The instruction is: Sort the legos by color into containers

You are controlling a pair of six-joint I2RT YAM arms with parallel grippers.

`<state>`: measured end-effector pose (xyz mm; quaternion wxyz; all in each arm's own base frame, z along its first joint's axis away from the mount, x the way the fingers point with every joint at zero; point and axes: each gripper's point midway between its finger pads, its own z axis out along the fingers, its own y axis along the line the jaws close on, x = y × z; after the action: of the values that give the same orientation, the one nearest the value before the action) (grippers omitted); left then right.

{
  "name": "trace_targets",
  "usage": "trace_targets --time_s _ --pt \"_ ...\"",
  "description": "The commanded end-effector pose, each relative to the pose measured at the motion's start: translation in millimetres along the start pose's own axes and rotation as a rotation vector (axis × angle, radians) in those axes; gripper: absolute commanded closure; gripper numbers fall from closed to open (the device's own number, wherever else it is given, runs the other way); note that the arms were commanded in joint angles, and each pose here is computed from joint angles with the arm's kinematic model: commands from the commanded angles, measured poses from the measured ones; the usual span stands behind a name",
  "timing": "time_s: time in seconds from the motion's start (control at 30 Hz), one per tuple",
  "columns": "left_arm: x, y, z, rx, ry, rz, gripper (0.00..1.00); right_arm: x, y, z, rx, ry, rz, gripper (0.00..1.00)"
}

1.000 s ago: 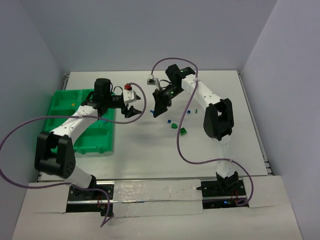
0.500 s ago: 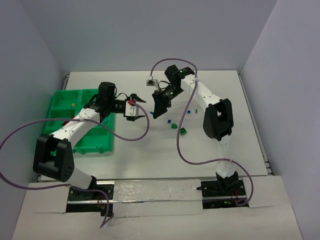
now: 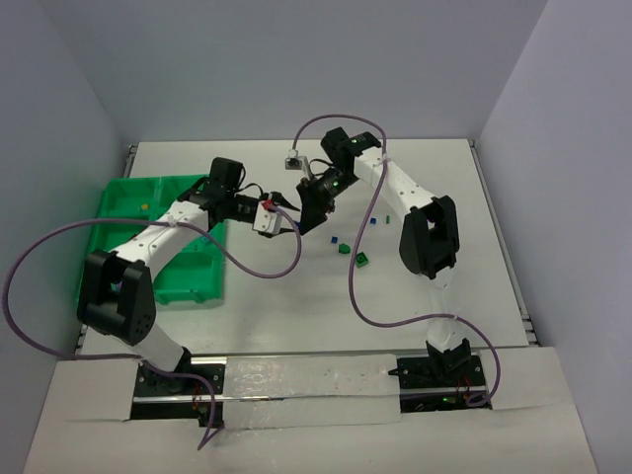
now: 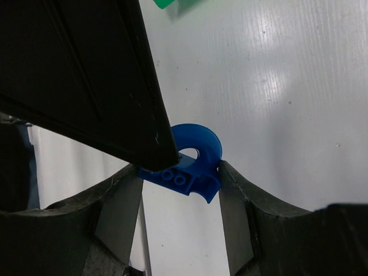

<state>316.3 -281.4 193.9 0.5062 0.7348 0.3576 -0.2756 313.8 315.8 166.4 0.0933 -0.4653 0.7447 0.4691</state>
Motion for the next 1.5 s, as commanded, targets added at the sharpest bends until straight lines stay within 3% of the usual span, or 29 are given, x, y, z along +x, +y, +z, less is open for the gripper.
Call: trace_targets --time_s 0.0,0.4,0.47,0.5,0.53,0.6,0.67,1.0,1.2,1.47 --pt "-17 0 6 0.048 -0.072 0.051 0.44 -18 17 -4 -0.011 -0.036 -0.058 0.49" --pt "-17 -5 12 0.06 -0.052 0.086 0.72 -24 26 -5 -0.015 -0.042 -0.071 0.45" --pt "-17 -6 12 0.055 -0.044 0.085 0.8 -25 25 -5 -0.004 -0.038 -0.062 0.37" --pt "-16 -6 11 0.053 -0.04 0.083 0.87 -25 25 -5 0.004 -0.036 -0.061 0.23" --pt "-16 -6 11 0.053 -0.033 0.084 0.88 -26 26 -5 0.01 -0.036 -0.063 0.21" --pt "-15 -7 10 0.051 -0.02 0.071 1.0 -29 27 -6 0.016 -0.039 -0.072 0.05" --pt "-16 -7 8 0.048 -0.01 0.062 1.0 -31 27 -8 0.024 -0.043 -0.081 0.0" --pt "-6 -27 -33 0.004 0.115 -0.132 1.0 -28 2 -48 0.159 -0.096 -0.061 0.0" --pt "10 -41 -86 -0.095 0.267 -0.382 1.0 -11 -22 -89 0.313 -0.13 -0.036 0.0" --pt "29 -88 -153 -0.204 0.523 -0.656 1.0 35 -37 -88 0.42 -0.072 0.025 0.0"
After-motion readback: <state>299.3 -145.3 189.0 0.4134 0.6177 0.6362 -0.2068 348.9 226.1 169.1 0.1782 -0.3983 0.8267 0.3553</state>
